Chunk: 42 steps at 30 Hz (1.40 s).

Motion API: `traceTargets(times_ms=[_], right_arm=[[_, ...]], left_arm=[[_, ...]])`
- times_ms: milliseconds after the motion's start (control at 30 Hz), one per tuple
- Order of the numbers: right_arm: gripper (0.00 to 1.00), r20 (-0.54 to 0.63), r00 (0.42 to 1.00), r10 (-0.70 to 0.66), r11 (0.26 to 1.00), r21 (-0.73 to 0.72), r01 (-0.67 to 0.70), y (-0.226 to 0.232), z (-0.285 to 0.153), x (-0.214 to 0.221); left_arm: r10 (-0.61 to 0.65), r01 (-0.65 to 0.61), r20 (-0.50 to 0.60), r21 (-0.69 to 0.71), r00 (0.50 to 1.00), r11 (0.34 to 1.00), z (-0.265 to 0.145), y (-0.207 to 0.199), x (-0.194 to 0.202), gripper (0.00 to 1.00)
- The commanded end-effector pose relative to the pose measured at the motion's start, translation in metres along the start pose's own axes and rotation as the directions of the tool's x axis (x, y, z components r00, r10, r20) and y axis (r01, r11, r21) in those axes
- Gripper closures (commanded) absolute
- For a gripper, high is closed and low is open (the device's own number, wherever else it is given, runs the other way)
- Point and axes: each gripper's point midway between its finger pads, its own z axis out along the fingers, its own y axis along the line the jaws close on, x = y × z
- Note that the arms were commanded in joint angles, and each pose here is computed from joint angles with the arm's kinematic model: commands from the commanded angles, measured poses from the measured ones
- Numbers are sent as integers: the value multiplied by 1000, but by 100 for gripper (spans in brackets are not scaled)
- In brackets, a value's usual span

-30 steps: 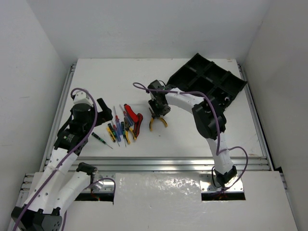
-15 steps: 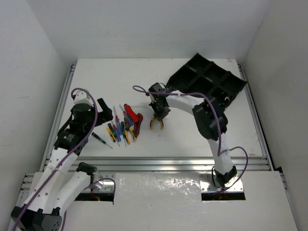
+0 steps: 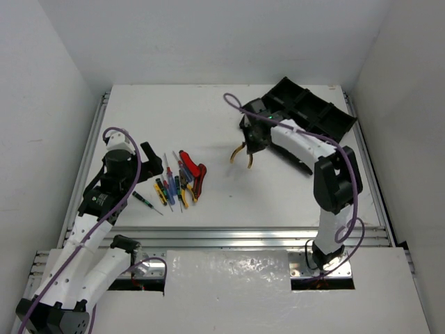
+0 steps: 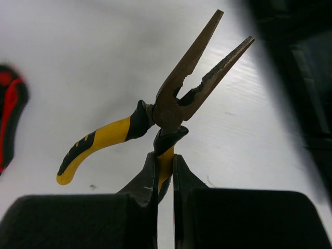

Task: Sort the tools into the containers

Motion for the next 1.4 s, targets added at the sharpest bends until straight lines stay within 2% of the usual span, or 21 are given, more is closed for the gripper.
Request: traceTargets(times_ms=[0, 267, 500, 600, 633, 667, 867, 1000, 1033, 1067, 1100, 1133, 1200, 1267, 1367], right_arm=[[100, 29, 986, 164, 984, 67, -165, -51, -17, -19], [100, -20, 944, 330, 937, 123, -326, -127, -12, -27], [100, -47, 916, 398, 913, 122, -390, -162, -3, -31], [85, -57, 907, 417, 903, 136, -407, -174, 5, -33], [64, -43, 906, 422, 899, 150, -412, -181, 3, -39], [57, -36, 907, 420, 899, 156, -410, -182, 1, -43], [45, 28, 912, 409, 901, 144, -409, -181, -30, -66], [44, 104, 939, 327, 935, 107, -337, -147, -56, -70], [43, 69, 961, 269, 957, 98, -275, -117, -50, -54], [43, 111, 968, 226, 969, 78, -236, -98, -68, -55], [42, 137, 978, 159, 986, 26, -164, -58, -68, -57], [42, 103, 986, 134, 991, 12, -136, -41, -59, -37], [42, 133, 987, 88, 996, -35, -84, 0, -60, -31], [43, 110, 994, 5, 997, -71, 2, 54, -53, -9], [43, 120, 984, -132, 981, -126, 147, 138, -41, 5]], left_arm=[[-3, 1, 45, 42, 999, 999, -4, -10, -13, 0], [-5, 3, 48, 46, 999, 999, -5, -10, -13, 0], [-2, 0, 43, 46, 999, 999, -4, -11, -12, 0], [-1, -1, 41, 43, 999, 999, -3, -10, -12, 0], [-1, 0, 40, 41, 999, 999, -3, -10, -12, 0], [-1, -1, 41, 43, 999, 999, -3, -10, -12, 0], [4, -5, 19, 37, 1000, 999, 2, -10, -8, 0], [10, -10, -14, -4, 1000, 1000, 11, -6, -3, 0], [19, -20, -48, -25, 999, 999, 18, -4, 4, 0], [24, -26, -70, -35, 997, 999, 21, -3, 8, 0], [36, -42, -113, -52, 993, 998, 28, -1, 14, 0], [40, -48, -130, -58, 991, 997, 31, -1, 17, 0], [40, -51, -137, -79, 990, 996, 33, 2, 17, 0], [13, -25, -103, -124, 995, 992, 32, 12, 8, 0], [-68, 80, 60, -244, 996, 966, 7, 39, -21, 0]])
